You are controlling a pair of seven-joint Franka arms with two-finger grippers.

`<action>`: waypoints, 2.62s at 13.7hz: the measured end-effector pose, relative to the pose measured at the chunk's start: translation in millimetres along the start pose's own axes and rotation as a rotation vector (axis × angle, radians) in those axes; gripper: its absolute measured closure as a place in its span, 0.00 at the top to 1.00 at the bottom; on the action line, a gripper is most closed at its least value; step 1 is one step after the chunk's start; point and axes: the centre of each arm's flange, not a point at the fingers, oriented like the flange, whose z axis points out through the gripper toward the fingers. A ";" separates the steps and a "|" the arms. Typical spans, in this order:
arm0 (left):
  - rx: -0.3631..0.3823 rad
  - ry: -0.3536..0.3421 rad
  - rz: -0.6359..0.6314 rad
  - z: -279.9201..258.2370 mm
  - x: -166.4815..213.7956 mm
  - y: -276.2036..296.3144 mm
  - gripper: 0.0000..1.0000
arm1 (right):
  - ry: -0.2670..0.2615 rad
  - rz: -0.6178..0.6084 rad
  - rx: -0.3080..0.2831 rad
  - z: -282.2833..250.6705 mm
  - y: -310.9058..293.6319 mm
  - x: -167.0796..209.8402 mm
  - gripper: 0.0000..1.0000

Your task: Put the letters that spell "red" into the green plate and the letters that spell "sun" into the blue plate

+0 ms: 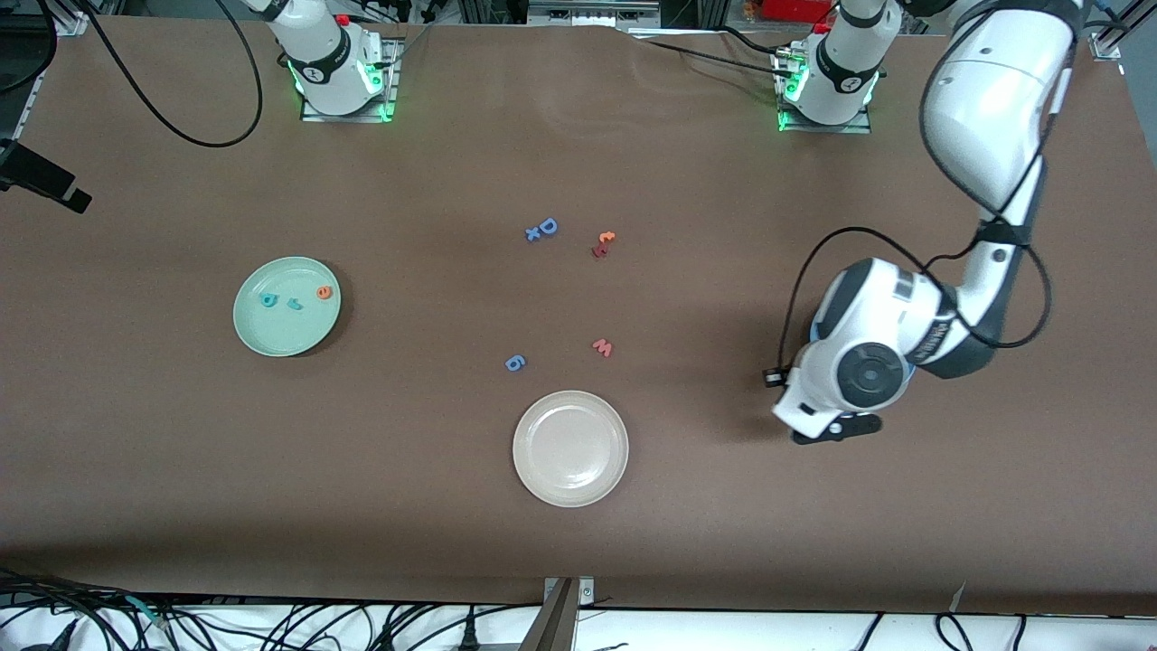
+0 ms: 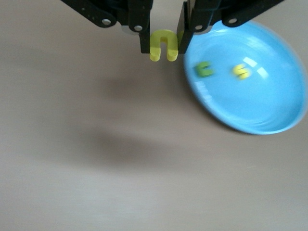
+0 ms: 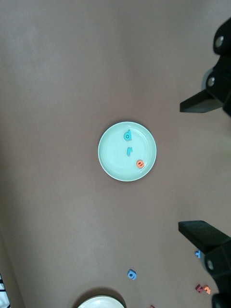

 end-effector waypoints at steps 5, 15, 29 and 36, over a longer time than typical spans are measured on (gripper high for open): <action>0.017 -0.103 -0.043 11.1 19.6 -82.0 0.26 | 0.000 0.008 0.000 -0.2 4.3 0.9 1.00; 0.036 -0.215 -0.023 59.5 33.4 -143.7 0.78 | 0.018 0.008 0.004 -2.2 4.2 2.5 1.00; -0.007 -0.112 -0.004 17.9 51.7 -260.7 1.00 | 0.027 0.007 0.007 -6.1 4.4 0.6 1.00; -0.101 0.002 0.012 -43.6 -27.4 -246.3 1.00 | 0.030 0.001 0.008 -7.1 0.9 -0.6 1.00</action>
